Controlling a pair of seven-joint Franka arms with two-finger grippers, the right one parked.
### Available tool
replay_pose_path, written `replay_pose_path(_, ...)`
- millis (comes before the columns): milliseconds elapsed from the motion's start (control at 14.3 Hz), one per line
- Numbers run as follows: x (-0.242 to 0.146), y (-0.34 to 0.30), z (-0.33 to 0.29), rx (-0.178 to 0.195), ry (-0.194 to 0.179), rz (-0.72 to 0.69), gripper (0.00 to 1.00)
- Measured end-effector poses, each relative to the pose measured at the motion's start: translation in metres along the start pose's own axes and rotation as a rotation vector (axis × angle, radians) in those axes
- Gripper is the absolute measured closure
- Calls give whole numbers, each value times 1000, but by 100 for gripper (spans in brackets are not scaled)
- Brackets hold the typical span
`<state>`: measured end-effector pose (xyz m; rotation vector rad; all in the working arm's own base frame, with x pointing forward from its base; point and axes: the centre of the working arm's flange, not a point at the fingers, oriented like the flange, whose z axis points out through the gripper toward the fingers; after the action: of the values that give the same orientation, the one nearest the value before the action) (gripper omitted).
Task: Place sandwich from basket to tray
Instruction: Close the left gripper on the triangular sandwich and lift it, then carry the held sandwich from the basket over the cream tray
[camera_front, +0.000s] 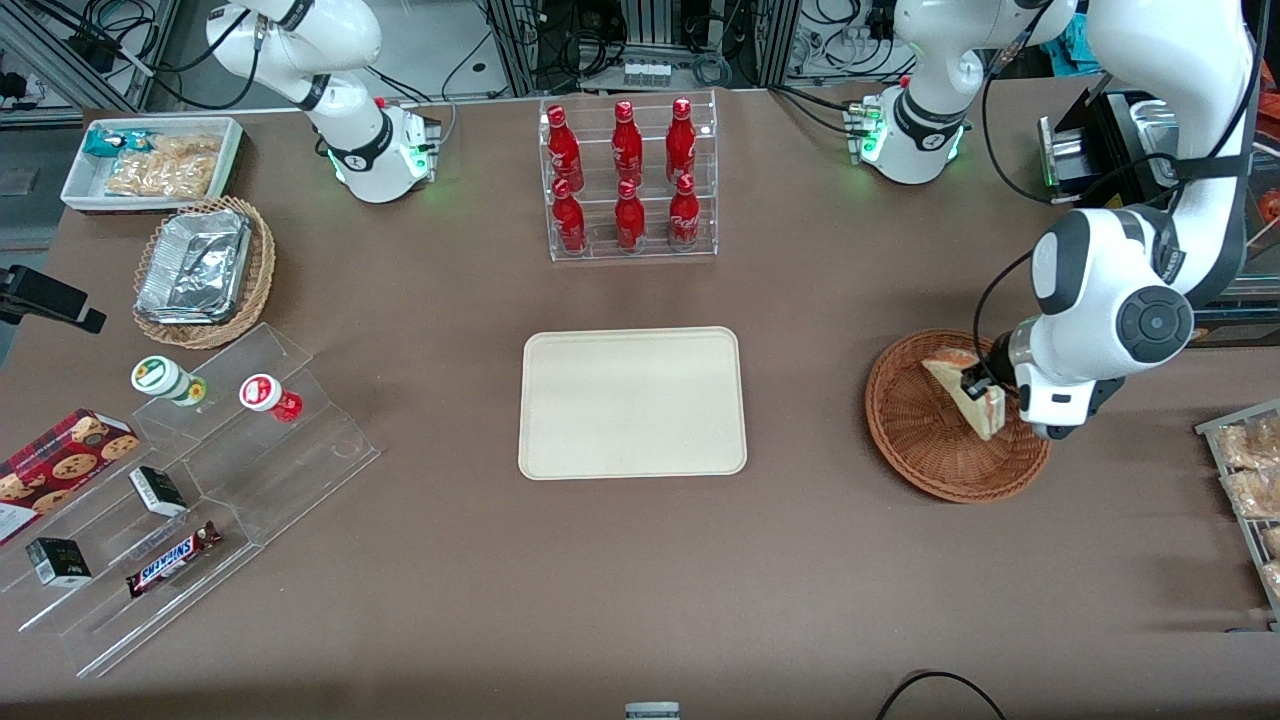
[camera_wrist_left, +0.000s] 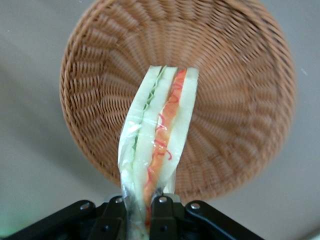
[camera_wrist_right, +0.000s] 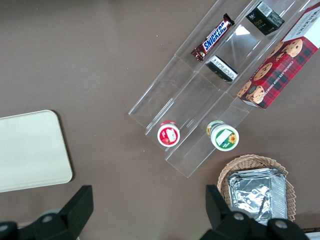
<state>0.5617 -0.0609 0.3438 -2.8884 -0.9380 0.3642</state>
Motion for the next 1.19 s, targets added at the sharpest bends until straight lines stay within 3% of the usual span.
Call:
replay_pose_path(350,-75,70,-13,20,0,329,85)
replay_pose_path(560,-126,132,-10,41,45,521,85)
replay_pose_path(630,-140,156,-11,30,55,566,85)
replay_pose_path(770,-164,204,-7,1,63,591,85)
replay_pose_path(980,-206,265,12,-5,83,577,85)
replay_pose_path(1190,-239,306,22,-34,89,543,85)
